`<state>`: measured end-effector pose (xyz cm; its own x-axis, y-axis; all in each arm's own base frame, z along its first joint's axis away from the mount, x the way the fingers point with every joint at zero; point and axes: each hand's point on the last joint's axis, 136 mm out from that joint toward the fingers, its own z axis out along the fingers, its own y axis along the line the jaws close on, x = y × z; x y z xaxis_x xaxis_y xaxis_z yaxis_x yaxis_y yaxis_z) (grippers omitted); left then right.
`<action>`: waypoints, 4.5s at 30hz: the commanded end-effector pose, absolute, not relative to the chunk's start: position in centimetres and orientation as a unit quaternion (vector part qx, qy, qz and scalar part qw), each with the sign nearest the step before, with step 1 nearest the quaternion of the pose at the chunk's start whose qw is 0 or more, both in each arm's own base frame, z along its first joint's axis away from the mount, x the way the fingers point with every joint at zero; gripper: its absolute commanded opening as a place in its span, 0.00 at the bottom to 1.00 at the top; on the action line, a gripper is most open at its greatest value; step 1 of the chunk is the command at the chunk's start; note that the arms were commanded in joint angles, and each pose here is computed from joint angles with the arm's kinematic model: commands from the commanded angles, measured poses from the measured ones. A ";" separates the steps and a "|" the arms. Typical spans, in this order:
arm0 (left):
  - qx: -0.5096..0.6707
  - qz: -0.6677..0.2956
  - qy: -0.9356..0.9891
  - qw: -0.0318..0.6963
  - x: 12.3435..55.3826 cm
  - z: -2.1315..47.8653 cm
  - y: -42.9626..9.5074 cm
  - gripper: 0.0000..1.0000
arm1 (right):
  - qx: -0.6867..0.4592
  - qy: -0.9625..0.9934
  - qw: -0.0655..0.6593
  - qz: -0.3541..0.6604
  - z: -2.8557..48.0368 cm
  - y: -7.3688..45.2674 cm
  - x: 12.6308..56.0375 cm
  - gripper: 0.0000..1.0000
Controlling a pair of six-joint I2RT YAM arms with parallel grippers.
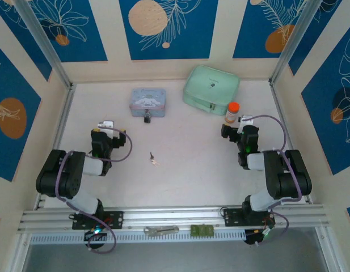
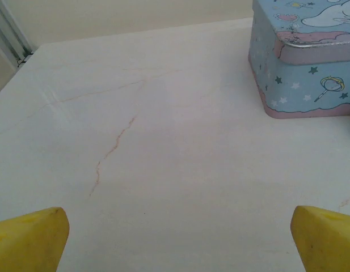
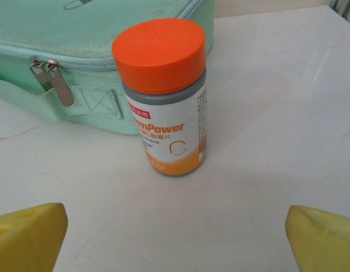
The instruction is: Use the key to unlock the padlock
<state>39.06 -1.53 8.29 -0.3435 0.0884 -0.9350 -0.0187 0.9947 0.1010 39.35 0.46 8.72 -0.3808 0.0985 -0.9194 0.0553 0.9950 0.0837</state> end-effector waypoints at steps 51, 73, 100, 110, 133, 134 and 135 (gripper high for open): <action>-0.222 -0.231 0.832 0.452 29.6 11.7 -6.8 0.97 | -0.191 0.884 0.385 0.183 14.1 26.3 29.9 0.89; -0.264 -0.233 0.833 0.426 29.9 8.0 -6.7 1.00 | -0.210 0.959 0.120 0.145 3.1 39.1 25.5 0.58; -0.234 -0.300 0.812 0.443 30.5 11.8 -8.7 0.99 | -0.204 0.945 0.140 0.212 2.3 39.7 26.9 0.00; -0.196 -0.400 0.783 0.434 31.1 14.7 -13.2 0.95 | -0.176 0.911 0.145 0.343 6.4 36.3 28.4 0.00; -0.209 -0.517 0.761 0.332 32.4 12.2 -24.7 0.84 | -0.107 0.874 0.208 0.426 10.4 32.8 28.6 0.00; -0.223 -0.517 0.760 0.323 32.3 11.8 -24.7 0.84 | -0.103 0.871 0.211 0.431 10.6 32.8 28.7 0.00; -0.236 -0.519 0.758 0.317 32.1 11.4 -24.8 0.84 | -0.100 0.867 0.215 0.439 10.9 32.9 28.8 0.00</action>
